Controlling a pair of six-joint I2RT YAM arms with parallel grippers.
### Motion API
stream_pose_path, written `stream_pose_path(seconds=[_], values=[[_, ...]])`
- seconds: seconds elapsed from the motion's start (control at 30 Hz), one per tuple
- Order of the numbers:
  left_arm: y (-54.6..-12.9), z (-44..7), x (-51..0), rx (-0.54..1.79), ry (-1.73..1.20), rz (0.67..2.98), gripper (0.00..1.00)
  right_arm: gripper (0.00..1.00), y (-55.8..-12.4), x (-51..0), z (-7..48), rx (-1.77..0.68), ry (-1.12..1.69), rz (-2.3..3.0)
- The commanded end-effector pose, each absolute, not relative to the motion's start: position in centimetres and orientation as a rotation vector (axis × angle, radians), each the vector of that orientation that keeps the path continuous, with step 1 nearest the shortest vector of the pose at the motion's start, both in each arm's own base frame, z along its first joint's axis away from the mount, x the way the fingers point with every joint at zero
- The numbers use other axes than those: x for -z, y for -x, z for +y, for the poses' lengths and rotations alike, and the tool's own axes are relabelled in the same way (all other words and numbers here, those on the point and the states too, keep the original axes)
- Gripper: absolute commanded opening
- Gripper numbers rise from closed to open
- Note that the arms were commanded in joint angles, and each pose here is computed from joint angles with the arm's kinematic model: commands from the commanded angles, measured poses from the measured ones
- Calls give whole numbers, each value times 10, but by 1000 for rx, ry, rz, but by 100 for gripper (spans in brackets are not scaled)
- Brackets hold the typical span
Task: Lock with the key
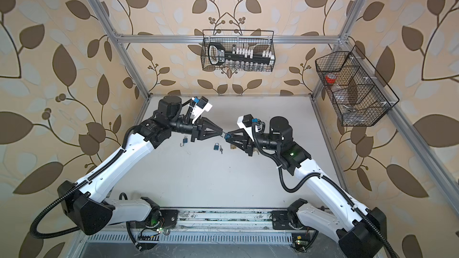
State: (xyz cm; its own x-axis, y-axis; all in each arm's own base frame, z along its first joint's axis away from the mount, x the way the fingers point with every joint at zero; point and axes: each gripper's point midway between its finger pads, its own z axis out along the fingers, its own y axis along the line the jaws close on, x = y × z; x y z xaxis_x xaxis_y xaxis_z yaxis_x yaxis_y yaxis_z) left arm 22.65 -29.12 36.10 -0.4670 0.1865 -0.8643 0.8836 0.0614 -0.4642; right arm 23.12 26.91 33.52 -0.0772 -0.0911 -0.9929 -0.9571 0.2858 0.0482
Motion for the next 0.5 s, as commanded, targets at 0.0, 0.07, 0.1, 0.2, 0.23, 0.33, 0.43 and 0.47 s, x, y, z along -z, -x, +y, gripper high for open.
stream_pose_path(seconds=[0.0,0.07,0.1,0.2,0.23,0.33,0.43,0.47], values=[[-222,-293,-381,1448,-1106,1659,17,0,-226,-337,268,-992,1048,1420],[-222,-293,-380,1446,-1103,1665,16,0,-225,-338,268,-998,1048,1417],[-222,-293,-380,1445,-1103,1668,16,0,-224,-338,268,-999,1049,1414],[-222,-293,-379,1447,-1103,1669,15,0,-224,-339,268,-1005,1050,1409],[-222,-293,-379,1447,-1103,1670,15,0,-223,-339,269,-1009,1050,1409],[-223,-294,-377,1449,-1101,1677,15,0,-221,-342,269,-1018,1056,1395],[-224,-294,-375,1452,-1099,1683,15,0,-220,-342,268,-1023,1056,1390],[-223,-294,-375,1452,-1100,1683,15,0,-219,-343,268,-1024,1057,1388]])
